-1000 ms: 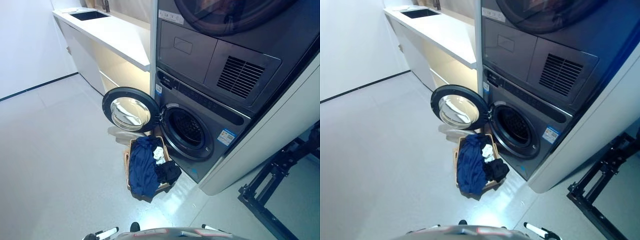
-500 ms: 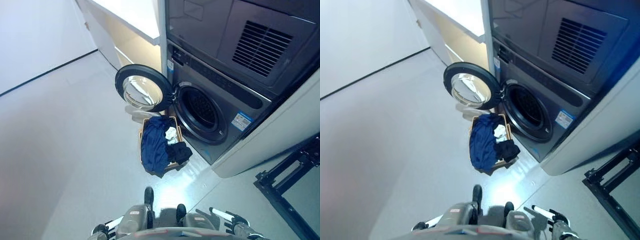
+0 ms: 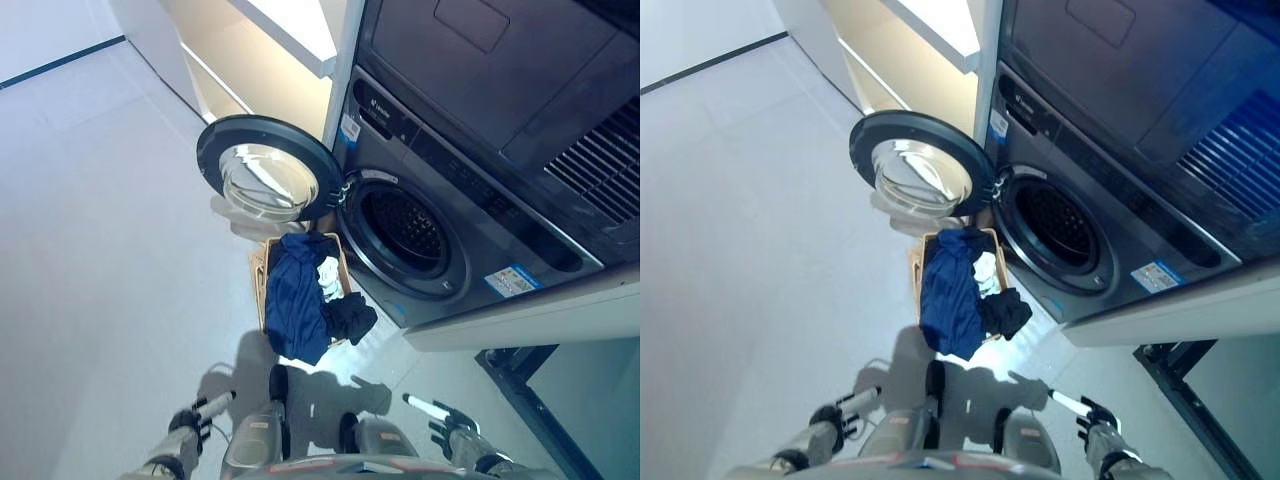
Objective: Put the clothes in the basket into the washing machine.
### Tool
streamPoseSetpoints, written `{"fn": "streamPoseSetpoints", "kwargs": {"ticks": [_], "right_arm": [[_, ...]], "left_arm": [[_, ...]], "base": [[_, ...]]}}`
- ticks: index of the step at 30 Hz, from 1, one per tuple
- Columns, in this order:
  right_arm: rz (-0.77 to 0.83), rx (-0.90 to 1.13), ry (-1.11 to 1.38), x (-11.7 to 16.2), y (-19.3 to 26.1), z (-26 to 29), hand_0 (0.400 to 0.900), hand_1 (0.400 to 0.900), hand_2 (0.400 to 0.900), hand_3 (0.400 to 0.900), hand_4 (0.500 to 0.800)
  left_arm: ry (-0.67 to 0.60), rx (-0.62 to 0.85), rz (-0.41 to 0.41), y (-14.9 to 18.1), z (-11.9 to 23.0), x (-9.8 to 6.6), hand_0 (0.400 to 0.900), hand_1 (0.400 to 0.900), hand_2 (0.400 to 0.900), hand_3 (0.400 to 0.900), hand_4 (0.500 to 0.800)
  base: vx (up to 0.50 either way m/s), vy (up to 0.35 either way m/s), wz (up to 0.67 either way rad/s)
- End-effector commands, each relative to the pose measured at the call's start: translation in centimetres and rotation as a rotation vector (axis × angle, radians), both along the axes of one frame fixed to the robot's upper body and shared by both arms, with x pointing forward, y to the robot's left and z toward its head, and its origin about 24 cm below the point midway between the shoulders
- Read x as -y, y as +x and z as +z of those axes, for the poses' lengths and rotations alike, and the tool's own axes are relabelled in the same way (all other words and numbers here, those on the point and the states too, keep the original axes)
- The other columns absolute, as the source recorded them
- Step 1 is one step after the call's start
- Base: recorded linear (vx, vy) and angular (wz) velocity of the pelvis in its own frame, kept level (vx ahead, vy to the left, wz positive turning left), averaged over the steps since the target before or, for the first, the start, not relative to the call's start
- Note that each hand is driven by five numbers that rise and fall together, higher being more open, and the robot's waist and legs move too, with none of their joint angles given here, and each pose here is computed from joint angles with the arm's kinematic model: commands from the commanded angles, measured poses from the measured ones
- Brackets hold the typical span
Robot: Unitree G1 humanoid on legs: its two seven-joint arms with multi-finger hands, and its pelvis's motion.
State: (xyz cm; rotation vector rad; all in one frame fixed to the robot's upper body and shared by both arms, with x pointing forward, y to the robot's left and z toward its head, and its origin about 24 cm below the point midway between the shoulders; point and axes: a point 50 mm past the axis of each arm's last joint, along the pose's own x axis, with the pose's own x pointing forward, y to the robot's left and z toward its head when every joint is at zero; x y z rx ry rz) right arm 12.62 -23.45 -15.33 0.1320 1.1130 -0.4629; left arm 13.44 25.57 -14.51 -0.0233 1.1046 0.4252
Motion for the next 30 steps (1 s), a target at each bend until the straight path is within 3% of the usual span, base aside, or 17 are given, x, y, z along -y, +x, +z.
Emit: {"fn": "streamPoseSetpoints", "kwargs": {"ticks": [1,9,16,18,19,21,30], "right_arm": [[-0.004,0.12,-0.037,1.1,2.5,1.3,0.9,0.9,0.9,0.9,0.8],[0.082,0.211,-0.035,-0.4,4.5,2.1,0.9,0.9,0.9,0.9,0.8],[0.198,0.301,-0.162,0.5,7.6,4.4,0.9,0.9,0.9,0.9,0.8],[0.389,0.433,-0.32,0.2,12.2,8.0,0.9,0.9,0.9,0.9,0.8],[0.389,0.433,-0.32,0.2,12.2,8.0,0.9,0.9,0.9,0.9,0.8],[0.54,0.59,-0.477,-0.1,17.0,12.9,0.9,0.9,0.9,0.9,0.8],[0.728,0.775,-0.734,-2.0,24.6,22.4,0.9,0.9,0.9,0.9,0.8]], "left_arm": [[0.043,-0.064,0.033,-2.2,-0.2,-1.7,0.9,0.9,0.9,0.9,0.8],[0.055,-0.07,0.02,-1.8,-0.2,-1.2,0.9,0.9,0.9,0.9,0.8],[0.034,-0.049,0.051,-1.7,-0.4,-0.3,0.9,0.9,0.9,0.9,0.8],[0.062,0.025,0.041,0.6,0.3,-0.2,0.9,0.9,0.9,0.9,0.8],[0.062,0.025,0.042,0.6,0.3,-0.2,0.9,0.9,0.9,0.9,0.8],[0.073,0.132,0.043,3.4,1.5,0.0,0.9,0.9,0.9,0.9,0.8],[0.073,0.393,0.031,10.5,5.8,0.5,0.9,0.9,0.9,0.9,0.8]], "base": [[0.213,0.167,0.04],[0.098,-0.055,0.15],[-0.01,-0.164,0.21],[-0.1,-0.124,0.07],[-0.088,-0.081,0.03],[-0.129,-0.078,0.01],[-0.04,-0.033,-0.01]]}}
